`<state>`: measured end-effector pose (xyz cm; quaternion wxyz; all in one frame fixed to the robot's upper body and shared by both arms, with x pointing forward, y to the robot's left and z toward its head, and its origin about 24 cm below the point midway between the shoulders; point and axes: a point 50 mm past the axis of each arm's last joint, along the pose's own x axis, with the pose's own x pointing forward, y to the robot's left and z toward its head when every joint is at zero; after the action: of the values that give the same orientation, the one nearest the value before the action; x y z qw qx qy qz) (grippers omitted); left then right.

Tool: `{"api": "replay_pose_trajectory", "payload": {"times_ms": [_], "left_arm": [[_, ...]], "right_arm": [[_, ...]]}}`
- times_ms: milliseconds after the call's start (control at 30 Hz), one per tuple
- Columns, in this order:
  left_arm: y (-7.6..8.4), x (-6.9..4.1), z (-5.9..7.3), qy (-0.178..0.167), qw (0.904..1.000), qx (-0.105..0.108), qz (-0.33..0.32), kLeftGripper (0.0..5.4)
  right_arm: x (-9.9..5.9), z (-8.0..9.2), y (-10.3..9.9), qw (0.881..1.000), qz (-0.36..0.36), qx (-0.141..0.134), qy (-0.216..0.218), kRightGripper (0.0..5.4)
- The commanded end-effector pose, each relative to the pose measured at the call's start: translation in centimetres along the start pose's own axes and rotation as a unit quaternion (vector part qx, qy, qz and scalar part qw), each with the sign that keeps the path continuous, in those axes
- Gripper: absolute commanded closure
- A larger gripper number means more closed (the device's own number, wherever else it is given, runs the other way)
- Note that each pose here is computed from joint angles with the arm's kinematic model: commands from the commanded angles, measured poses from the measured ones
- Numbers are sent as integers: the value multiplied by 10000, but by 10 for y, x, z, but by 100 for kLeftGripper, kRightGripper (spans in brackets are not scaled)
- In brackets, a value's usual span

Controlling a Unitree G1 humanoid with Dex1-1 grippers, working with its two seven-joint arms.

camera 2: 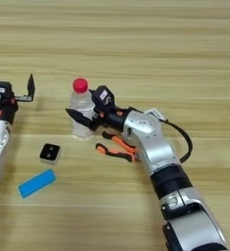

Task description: Move the objects on the table

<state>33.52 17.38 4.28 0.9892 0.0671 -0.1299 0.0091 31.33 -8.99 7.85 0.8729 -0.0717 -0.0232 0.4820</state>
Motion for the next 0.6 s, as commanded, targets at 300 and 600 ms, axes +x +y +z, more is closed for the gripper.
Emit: {"api": "replay_pose_trajectory", "payload": {"times_ms": [300, 600], "left_arm": [[-1, 5, 5, -78, 9999, 61, -44, 0], [-1, 5, 4, -61, 9999, 70, -44, 0]], "right_arm": [[0, 6, -1, 9999, 74, -107, -80, 209], [-3, 25, 11, 9976, 417, -260, -480, 212]]}}
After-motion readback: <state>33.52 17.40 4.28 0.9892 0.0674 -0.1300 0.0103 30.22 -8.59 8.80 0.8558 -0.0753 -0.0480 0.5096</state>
